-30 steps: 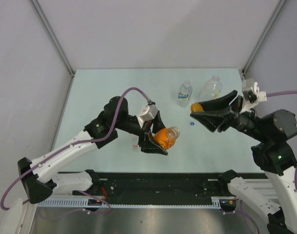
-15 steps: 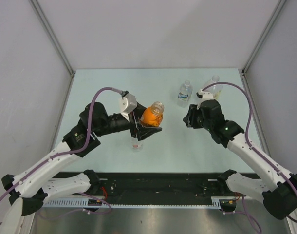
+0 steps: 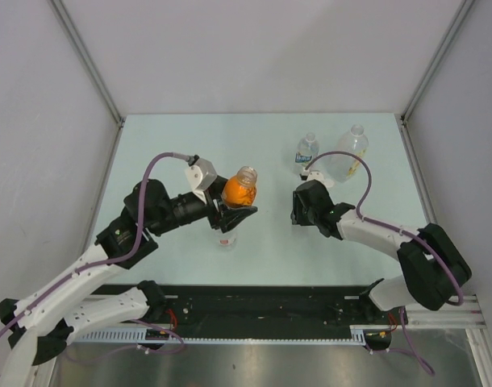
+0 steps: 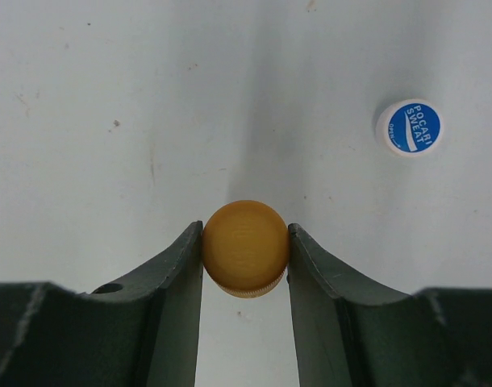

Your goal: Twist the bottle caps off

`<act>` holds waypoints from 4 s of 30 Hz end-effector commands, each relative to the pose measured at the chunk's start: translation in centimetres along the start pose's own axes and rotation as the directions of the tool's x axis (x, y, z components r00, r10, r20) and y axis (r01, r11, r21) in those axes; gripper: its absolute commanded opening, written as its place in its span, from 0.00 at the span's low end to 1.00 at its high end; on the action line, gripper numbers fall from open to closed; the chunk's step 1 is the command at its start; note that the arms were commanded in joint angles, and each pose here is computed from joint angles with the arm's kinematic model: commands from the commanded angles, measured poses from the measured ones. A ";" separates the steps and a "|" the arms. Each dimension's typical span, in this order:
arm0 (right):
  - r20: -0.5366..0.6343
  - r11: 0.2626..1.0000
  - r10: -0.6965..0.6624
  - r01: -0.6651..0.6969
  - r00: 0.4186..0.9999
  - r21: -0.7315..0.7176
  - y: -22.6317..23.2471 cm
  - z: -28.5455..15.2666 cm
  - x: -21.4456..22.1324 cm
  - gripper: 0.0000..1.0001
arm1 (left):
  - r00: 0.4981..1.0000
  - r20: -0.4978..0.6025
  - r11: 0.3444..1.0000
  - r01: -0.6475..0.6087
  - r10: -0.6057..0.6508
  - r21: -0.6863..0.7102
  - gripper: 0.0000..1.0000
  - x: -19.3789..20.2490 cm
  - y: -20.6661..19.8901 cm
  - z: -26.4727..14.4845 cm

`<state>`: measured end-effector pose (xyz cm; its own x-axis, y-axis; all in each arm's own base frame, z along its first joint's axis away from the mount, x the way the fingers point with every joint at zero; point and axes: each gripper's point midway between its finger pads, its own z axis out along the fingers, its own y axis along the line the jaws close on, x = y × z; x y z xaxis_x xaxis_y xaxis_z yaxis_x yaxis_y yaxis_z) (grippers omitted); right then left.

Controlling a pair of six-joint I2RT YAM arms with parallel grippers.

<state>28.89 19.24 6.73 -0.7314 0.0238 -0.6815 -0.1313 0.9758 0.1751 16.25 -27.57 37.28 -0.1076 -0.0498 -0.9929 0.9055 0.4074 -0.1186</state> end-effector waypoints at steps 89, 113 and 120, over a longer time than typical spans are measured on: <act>0.374 0.611 0.156 0.208 0.914 -0.764 14.1 -29.2 -11.8 0.85 | 0.997 -0.078 0.925 0.040 -0.011 0.378 0.00 3.7 -4.4 4.6; 0.428 0.610 0.169 0.247 0.888 -0.753 14.6 -30.3 -13.6 0.00 | 0.995 -0.078 0.993 -0.058 0.066 0.104 0.99 2.9 -0.1 3.0; 0.513 0.713 0.230 0.216 0.827 -0.667 12.7 -30.3 -17.0 0.00 | 0.993 -0.081 0.983 -0.098 0.087 -0.152 1.00 2.5 4.0 0.9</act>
<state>17.39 26.67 38.04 -0.4169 0.2517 -0.8734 -0.7312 0.4780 0.4867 17.29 -29.58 33.01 -0.1088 0.0648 -0.9919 0.9287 0.3625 -0.0782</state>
